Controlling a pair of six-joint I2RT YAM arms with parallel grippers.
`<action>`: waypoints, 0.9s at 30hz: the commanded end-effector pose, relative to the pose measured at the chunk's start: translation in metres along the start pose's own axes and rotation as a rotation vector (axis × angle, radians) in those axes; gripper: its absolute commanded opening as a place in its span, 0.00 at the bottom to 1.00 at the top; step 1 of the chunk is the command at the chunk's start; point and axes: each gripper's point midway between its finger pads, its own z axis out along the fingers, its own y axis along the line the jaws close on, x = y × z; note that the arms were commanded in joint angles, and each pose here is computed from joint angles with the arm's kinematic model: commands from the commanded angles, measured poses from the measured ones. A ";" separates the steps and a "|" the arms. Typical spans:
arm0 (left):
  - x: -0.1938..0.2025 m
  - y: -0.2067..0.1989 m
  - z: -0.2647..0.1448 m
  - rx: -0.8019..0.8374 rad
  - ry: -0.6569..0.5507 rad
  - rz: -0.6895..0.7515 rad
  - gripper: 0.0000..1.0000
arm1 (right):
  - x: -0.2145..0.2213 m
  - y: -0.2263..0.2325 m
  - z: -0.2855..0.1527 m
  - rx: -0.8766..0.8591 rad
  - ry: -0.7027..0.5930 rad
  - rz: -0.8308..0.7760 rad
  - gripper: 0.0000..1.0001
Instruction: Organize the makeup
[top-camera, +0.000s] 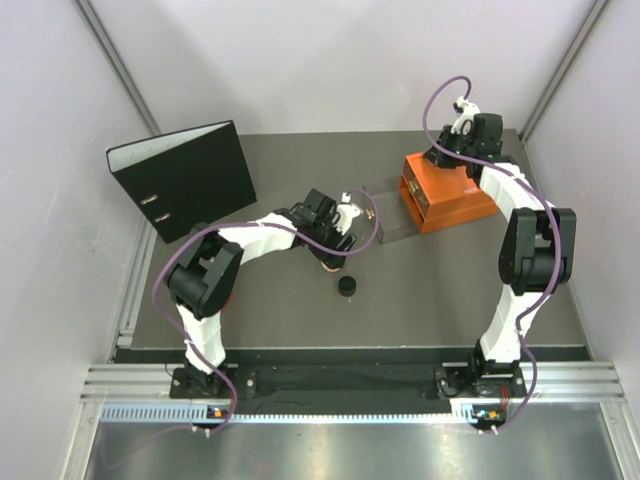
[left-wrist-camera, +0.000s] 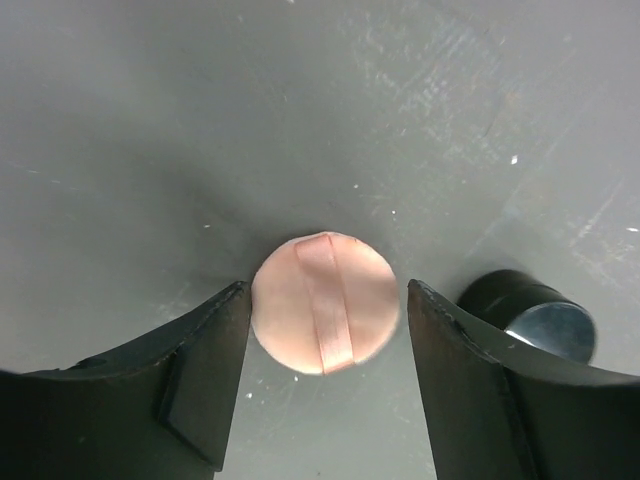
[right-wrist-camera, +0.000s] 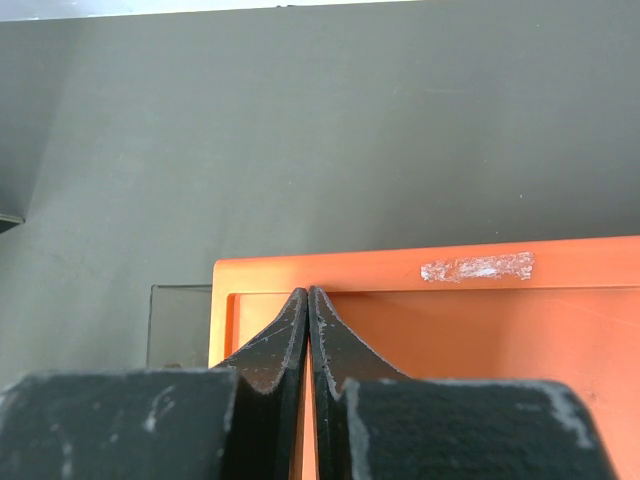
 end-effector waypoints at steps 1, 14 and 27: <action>0.013 -0.002 0.009 0.006 0.014 -0.009 0.69 | 0.182 -0.047 -0.016 0.186 0.553 0.197 0.00; -0.019 0.001 0.006 0.019 -0.005 0.030 0.00 | 0.180 -0.046 -0.013 0.178 0.552 0.197 0.00; -0.167 -0.006 -0.053 0.018 -0.387 0.129 0.00 | 0.180 -0.046 -0.013 0.177 0.554 0.200 0.00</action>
